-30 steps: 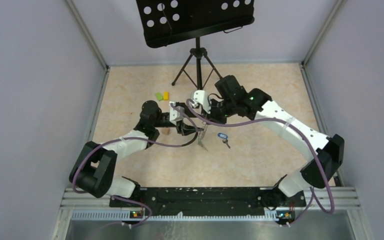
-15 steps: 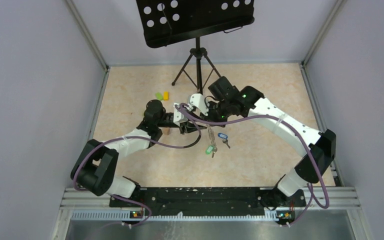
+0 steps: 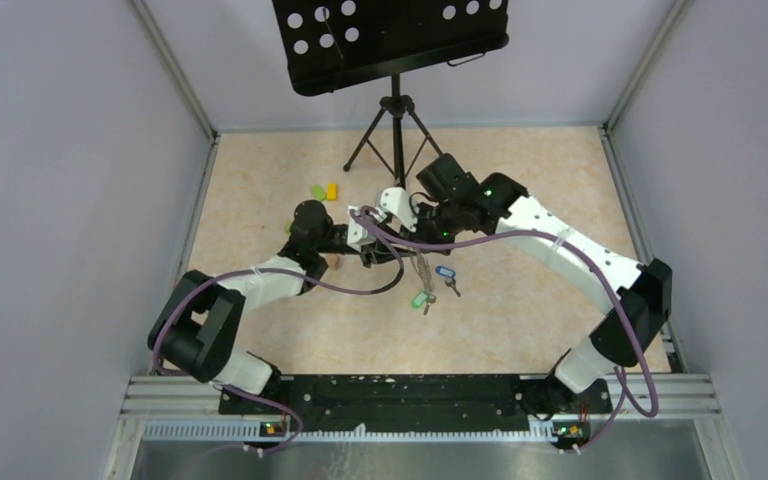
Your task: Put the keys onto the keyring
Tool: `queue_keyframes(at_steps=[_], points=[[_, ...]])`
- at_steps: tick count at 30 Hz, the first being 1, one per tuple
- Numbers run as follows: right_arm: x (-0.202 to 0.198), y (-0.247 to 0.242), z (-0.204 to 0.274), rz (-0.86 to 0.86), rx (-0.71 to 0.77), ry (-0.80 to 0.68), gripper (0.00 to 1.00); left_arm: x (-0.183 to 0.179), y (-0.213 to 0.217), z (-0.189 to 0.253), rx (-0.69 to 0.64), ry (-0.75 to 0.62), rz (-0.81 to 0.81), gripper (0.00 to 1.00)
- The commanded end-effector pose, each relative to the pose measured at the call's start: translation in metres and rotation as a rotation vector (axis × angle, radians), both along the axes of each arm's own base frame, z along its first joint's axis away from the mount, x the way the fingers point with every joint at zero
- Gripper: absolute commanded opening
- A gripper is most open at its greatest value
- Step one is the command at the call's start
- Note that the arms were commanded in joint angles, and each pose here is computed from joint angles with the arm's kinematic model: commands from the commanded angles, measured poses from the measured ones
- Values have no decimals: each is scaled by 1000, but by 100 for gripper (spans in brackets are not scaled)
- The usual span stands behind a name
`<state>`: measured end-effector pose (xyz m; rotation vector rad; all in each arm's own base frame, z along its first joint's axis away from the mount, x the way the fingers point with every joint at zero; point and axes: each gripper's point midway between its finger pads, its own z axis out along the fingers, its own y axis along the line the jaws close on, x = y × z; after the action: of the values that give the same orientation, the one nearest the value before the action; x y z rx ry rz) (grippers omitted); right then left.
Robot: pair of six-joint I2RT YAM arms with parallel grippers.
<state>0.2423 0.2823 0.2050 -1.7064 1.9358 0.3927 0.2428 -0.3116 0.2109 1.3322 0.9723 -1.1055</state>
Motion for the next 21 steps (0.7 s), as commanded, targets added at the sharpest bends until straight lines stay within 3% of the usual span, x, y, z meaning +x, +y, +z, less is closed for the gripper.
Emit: queue_keyframes(at_steps=[1, 10, 21], points=[[-1, 14, 19, 14, 96, -43, 0, -3, -6, 3, -10, -17, -26, 30], [-4, 15, 22, 11, 129, -51, 0, -6, -5, -2, -12, -16, -43, 28], [-6, 12, 24, 11, 146, -67, 0, -17, 4, 3, -87, -69, -72, 34]])
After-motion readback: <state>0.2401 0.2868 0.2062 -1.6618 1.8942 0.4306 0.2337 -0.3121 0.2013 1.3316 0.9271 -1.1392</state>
